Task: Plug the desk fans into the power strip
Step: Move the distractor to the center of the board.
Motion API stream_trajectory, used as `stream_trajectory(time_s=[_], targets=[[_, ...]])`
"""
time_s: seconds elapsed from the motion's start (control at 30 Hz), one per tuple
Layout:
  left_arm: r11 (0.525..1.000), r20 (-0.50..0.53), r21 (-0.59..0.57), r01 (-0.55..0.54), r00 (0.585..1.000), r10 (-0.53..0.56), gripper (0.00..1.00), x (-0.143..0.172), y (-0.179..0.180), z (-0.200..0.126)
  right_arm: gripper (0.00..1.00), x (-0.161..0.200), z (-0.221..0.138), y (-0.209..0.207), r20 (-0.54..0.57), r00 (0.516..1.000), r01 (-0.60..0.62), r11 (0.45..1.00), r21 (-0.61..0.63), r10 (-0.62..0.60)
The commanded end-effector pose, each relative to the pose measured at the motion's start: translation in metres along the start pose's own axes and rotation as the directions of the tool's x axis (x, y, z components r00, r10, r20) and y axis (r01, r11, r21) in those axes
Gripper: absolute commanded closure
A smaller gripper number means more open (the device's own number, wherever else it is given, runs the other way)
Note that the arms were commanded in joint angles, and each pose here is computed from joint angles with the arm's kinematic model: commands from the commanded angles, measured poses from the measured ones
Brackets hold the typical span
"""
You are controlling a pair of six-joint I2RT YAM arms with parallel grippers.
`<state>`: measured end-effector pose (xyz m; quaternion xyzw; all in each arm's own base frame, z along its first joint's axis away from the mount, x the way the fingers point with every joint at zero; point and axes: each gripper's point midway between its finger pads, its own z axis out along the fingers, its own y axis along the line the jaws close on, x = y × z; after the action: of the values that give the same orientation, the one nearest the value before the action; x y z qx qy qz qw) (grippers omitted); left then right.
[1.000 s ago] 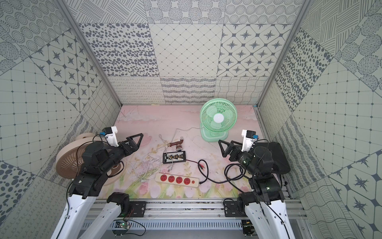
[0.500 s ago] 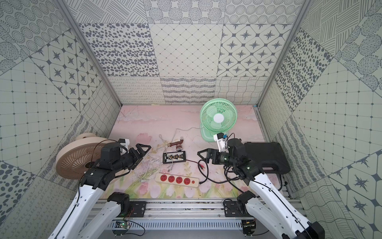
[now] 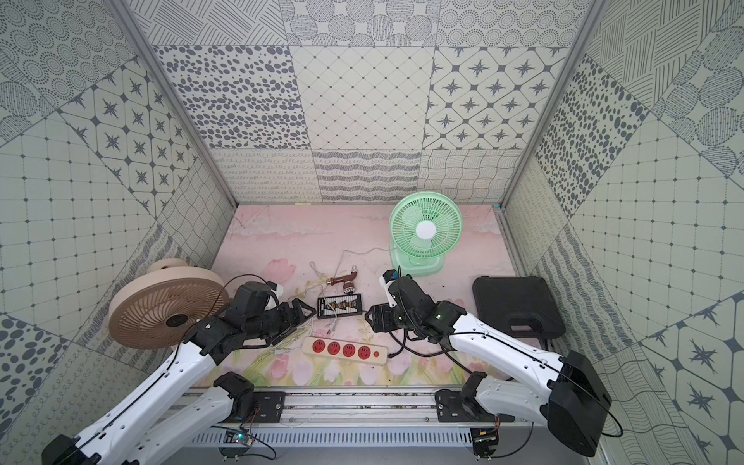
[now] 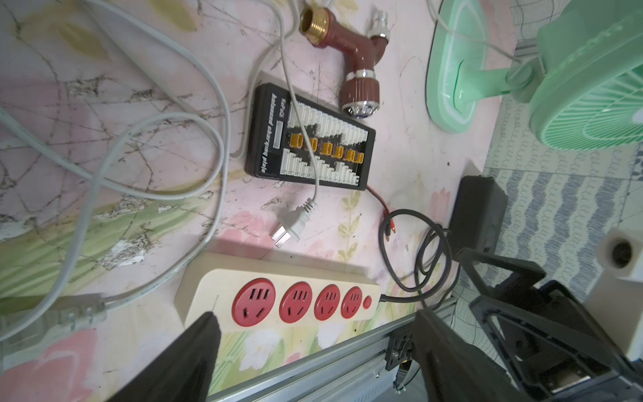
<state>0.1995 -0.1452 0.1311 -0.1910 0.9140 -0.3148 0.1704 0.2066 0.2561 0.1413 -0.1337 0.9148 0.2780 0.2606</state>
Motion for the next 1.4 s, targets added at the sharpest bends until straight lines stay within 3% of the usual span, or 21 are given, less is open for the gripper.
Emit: stream_trajectory(time_s=[0.0,0.17,0.3,0.8,1.37], targets=[[0.991,-0.01,-0.11,-0.072,0.997,0.071,0.12,0.007,0.016,0.015,0.37,-0.023,0.0,0.004,0.076,0.997,-0.003,1.0,0.023,0.001],[0.984,-0.019,-0.163,-0.073,0.997,0.071,0.24,0.006,0.015,0.03,0.44,-0.022,0.007,0.007,0.049,0.999,-0.004,1.0,0.016,0.003],[0.986,-0.036,-0.152,-0.067,0.997,0.062,0.28,0.004,0.006,0.047,0.46,-0.02,0.019,0.008,0.014,1.0,0.006,1.0,0.018,-0.006],[0.983,-0.106,-0.173,-0.055,0.994,0.037,0.28,-0.009,-0.008,0.113,0.45,-0.008,0.072,0.008,-0.095,0.991,0.1,0.994,0.049,-0.095],[0.969,-0.078,-0.215,-0.123,0.991,0.108,0.28,-0.036,-0.017,0.152,0.44,0.004,0.126,-0.004,-0.166,0.975,0.167,0.978,0.123,-0.146]])
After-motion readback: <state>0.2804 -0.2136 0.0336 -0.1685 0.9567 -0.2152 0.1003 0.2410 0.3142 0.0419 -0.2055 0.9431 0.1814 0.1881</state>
